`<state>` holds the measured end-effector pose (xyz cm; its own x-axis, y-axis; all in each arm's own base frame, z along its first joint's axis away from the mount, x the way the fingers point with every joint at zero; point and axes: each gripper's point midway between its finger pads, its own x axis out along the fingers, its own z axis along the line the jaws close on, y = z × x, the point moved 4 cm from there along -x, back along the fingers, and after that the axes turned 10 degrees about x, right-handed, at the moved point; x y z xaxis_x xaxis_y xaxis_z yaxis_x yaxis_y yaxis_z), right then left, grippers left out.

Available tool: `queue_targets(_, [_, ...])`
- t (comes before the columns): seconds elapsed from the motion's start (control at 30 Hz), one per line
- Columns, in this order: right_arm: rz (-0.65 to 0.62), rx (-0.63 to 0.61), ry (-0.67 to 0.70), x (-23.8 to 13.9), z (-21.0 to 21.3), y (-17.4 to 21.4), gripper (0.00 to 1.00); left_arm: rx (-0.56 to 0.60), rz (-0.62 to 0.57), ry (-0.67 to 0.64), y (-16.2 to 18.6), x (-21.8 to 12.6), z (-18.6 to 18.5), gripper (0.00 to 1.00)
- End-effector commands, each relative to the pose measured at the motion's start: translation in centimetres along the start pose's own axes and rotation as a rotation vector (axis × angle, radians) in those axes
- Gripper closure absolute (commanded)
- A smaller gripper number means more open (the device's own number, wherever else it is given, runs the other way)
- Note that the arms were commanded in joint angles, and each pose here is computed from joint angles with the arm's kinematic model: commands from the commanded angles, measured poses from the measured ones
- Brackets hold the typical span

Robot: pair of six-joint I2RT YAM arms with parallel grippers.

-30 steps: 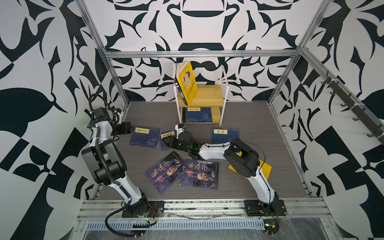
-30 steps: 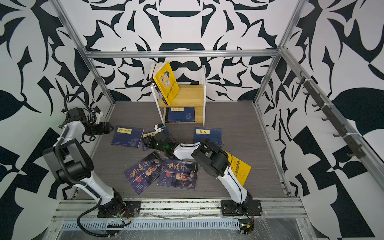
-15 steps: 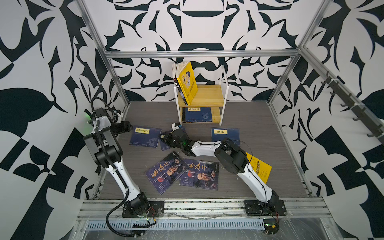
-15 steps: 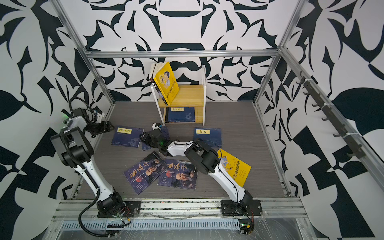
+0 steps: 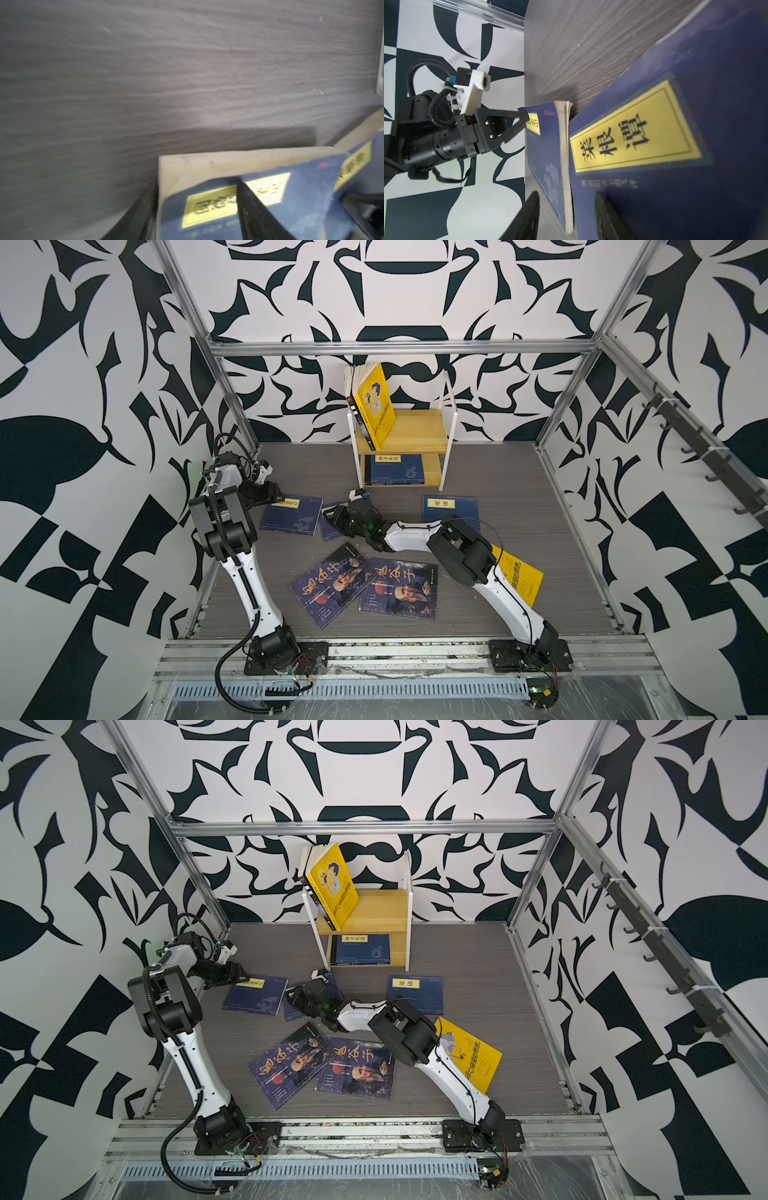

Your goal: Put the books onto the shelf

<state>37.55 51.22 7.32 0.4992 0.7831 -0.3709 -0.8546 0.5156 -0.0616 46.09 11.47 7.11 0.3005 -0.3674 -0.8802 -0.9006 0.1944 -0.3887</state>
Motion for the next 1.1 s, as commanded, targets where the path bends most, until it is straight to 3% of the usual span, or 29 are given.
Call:
queue_targets(0.0, [0.0,0.022,0.036,0.7,-1.6,-0.3,0.53,-0.016,0.134,0.112,2.8,1.2,-2.9,0.42])
queue_targets(0.23, [0.016,0.032,0.013,1.3,-1.0,0.1,0.53,-0.008,0.139,0.171,3.2,0.9,-6.2,0.49])
queue_targets(0.5, [0.048,-0.019,-0.09,0.8,3.7,1.0,0.53,-0.047,0.147,0.215,4.1,1.1,-8.2,0.52])
queue_targets(0.7, [0.049,-0.094,-0.151,-1.3,7.0,1.3,0.66,-0.045,0.11,0.189,3.5,-0.6,-8.8,0.51])
queue_targets(0.8, [0.051,-0.115,-0.189,-2.2,8.2,1.4,0.83,-0.042,0.075,0.171,2.8,-2.1,-9.2,0.47])
queue_targets(0.93, [0.054,-0.163,-0.253,-3.5,10.3,1.4,0.94,-0.02,0.002,0.131,1.3,-4.6,-9.9,0.39])
queue_targets(1.07, [0.038,-0.189,-0.32,-4.8,12.5,0.8,0.97,0.005,-0.088,0.094,-0.6,-8.3,-11.0,0.32])
